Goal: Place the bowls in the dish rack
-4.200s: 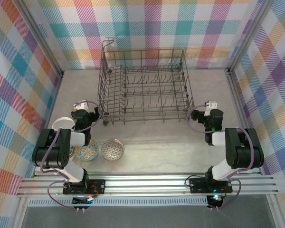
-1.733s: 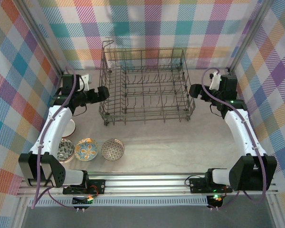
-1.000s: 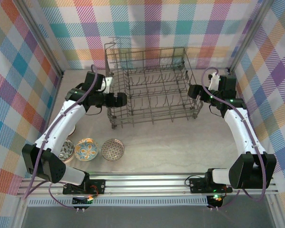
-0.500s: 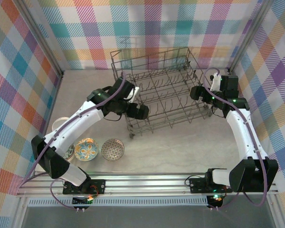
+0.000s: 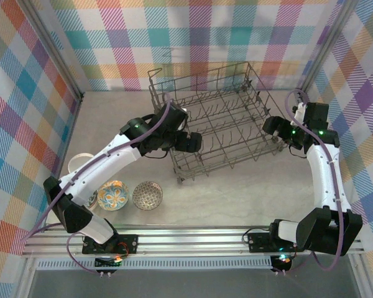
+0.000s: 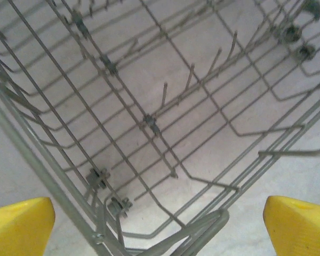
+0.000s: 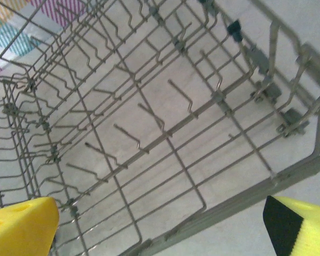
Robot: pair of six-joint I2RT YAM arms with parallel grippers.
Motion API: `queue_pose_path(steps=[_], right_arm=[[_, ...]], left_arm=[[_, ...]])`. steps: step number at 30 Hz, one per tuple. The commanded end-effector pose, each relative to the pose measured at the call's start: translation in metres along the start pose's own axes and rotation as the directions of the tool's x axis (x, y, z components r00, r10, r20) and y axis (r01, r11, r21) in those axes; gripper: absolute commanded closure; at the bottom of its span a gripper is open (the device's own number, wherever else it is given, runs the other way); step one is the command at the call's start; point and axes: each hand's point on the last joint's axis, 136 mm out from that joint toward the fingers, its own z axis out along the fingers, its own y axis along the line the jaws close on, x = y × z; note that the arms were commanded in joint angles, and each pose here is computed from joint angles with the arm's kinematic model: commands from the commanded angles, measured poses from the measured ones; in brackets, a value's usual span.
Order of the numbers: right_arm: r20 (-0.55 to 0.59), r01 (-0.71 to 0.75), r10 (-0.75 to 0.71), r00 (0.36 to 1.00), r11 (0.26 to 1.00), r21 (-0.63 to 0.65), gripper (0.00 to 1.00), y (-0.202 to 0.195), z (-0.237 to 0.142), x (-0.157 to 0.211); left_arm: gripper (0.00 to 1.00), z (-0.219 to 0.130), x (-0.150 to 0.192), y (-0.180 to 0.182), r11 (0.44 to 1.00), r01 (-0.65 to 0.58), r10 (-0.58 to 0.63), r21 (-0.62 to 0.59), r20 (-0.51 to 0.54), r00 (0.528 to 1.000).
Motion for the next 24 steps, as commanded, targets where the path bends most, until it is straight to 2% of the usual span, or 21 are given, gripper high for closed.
queue_pose_path(steps=[1, 6, 12, 14, 21, 24], right_arm=[[-0.032, -0.050, 0.048, 0.998, 0.997, -0.059, 0.01, 0.019, -0.020, 0.004], [-0.098, -0.103, 0.096, 0.991, 0.992, -0.074, 0.00, 0.023, -0.028, 0.024], [-0.156, -0.157, 0.143, 0.977, 0.984, -0.080, 0.05, 0.030, -0.023, 0.045], [-0.178, -0.167, 0.156, 0.972, 0.985, -0.050, 0.08, 0.030, -0.015, 0.052], [-0.193, -0.170, 0.187, 0.963, 0.980, 0.102, 0.08, 0.008, -0.005, 0.063], [-0.179, -0.179, 0.202, 0.963, 0.974, 0.137, 0.07, 0.000, 0.004, 0.061]], left_arm=[[0.00, -0.040, -0.037, 0.002, 1.000, 0.013, -0.012, -0.003, 0.161, 0.987], [0.00, -0.048, -0.057, 0.026, 0.998, 0.056, -0.051, -0.022, 0.199, 0.979], [0.00, -0.023, -0.075, 0.070, 0.987, 0.159, -0.152, -0.035, 0.157, 0.976], [0.00, -0.011, -0.080, 0.077, 0.984, 0.174, -0.169, -0.023, 0.151, 0.974], [0.00, 0.028, -0.089, 0.115, 0.977, 0.208, -0.203, -0.045, 0.104, 0.974], [0.04, 0.042, -0.091, 0.122, 0.977, 0.213, -0.210, -0.031, 0.081, 0.974]])
